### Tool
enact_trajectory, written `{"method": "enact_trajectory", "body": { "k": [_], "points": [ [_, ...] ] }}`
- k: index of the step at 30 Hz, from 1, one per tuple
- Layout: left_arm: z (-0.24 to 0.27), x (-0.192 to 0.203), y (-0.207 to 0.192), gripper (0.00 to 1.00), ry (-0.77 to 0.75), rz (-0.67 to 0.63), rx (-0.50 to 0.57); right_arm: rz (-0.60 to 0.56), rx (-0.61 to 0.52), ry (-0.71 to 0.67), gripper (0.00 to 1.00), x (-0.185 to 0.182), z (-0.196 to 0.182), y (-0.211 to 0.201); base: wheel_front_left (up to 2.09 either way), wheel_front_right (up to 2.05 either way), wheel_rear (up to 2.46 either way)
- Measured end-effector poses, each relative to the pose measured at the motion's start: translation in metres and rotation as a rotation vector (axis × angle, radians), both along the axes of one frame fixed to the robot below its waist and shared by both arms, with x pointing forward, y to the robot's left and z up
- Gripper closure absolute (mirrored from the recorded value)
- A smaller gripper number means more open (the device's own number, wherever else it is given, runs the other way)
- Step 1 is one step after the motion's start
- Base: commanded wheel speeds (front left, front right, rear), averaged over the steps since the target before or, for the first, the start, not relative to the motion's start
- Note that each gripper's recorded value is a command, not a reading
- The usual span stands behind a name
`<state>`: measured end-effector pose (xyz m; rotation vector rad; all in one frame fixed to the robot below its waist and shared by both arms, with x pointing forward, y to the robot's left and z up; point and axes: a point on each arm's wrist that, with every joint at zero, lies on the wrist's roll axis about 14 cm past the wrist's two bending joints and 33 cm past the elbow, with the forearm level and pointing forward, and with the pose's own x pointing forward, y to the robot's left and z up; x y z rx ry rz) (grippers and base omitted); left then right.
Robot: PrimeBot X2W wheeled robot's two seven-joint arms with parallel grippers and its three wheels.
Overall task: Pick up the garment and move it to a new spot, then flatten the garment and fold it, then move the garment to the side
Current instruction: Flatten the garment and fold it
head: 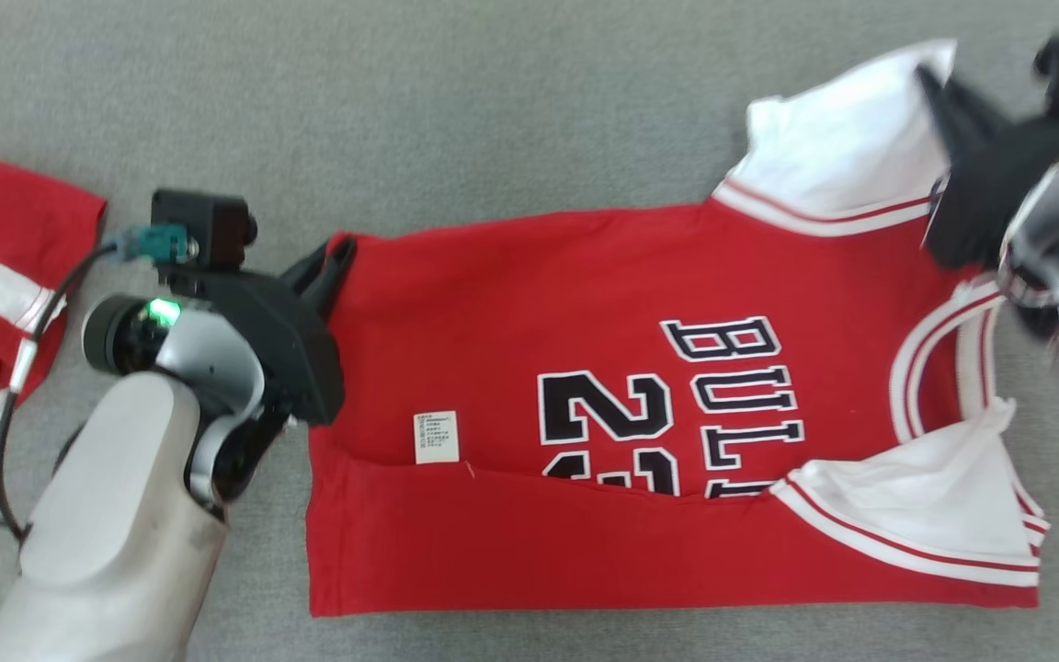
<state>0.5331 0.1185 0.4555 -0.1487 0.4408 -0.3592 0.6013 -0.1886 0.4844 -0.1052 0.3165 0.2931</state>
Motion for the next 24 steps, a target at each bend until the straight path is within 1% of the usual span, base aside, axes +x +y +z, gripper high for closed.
{"method": "enact_trajectory", "body": {
  "k": [4,7,16,24],
  "points": [
    [0.002,-0.009,-0.003,1.00,-0.014,0.002,-0.012,0.022,0.040,-0.040,1.00,-0.027,-0.003,-0.002,0.00,0.00,0.00],
    [0.000,-0.017,-0.005,1.00,-0.014,0.003,-0.020,0.022,0.058,-0.036,1.00,-0.051,-0.013,-0.009,0.00,0.00,0.00],
    [0.007,-0.040,-0.006,1.00,-0.049,0.024,-0.054,-0.024,0.168,-0.041,1.00,-0.108,-0.023,-0.024,0.00,0.00,0.00],
    [0.013,-0.053,0.002,1.00,-0.101,0.073,-0.079,-0.076,0.267,-0.065,1.00,-0.139,-0.024,-0.032,0.00,0.00,0.00]
  ]
}}
